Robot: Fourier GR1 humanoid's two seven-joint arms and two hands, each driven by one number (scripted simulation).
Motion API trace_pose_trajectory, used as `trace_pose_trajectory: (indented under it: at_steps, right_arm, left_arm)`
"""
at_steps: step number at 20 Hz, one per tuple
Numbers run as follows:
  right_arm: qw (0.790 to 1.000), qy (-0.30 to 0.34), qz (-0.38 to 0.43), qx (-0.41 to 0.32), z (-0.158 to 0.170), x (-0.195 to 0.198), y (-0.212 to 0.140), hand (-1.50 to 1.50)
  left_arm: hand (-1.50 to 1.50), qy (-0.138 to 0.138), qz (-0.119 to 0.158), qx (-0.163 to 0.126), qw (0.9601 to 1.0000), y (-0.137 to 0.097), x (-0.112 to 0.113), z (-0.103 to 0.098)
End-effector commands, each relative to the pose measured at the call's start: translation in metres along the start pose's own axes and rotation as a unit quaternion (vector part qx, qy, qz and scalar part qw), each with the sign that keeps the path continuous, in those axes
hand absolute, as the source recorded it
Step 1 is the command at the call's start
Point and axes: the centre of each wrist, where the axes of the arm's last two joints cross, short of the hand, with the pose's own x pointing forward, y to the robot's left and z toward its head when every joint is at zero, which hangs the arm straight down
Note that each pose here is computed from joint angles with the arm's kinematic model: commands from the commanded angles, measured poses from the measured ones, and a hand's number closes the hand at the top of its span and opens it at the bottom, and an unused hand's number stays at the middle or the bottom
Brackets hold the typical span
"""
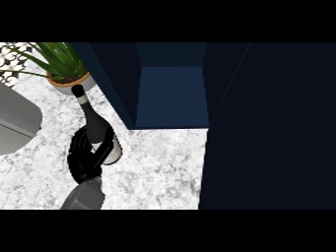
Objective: Pick up the wine, place it into the cabinet and close the cabinet
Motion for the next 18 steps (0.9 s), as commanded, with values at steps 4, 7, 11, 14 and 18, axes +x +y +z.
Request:
trace_pose_trajectory:
  at_steps: [4, 7, 11, 14, 18]
  right_arm:
    - [0.999, -0.042, -0.015, 0.008, 0.029, 0.045, -0.001, -1.5]
    - [0.999, -0.034, -0.023, 0.01, 0.026, 0.035, 0.003, -1.5]
    - [0.999, -0.033, -0.022, 0.003, 0.017, 0.024, 0.001, -1.5]
    - [0.999, -0.039, -0.016, 0.004, 0.025, 0.031, -0.002, -1.5]
    - [0.999, -0.036, -0.015, 0.007, 0.029, 0.038, -0.007, -1.5]
  left_arm:
    - [1.5, -0.029, -0.031, -0.002, 0.9991, -0.031, 0.002, -0.01]
    - [1.5, -0.006, -0.017, -0.134, 0.9908, 0.025, 0.002, -0.006]
    - [1.5, 0.009, -0.008, -0.282, 0.9593, 0.075, 0.006, 0.005]
    - [1.5, -0.021, 0.03, -0.305, 0.9517, 0.065, 0.019, 0.006]
    - [1.5, -0.026, 0.062, -0.334, 0.9402, 0.063, 0.041, 0.016]
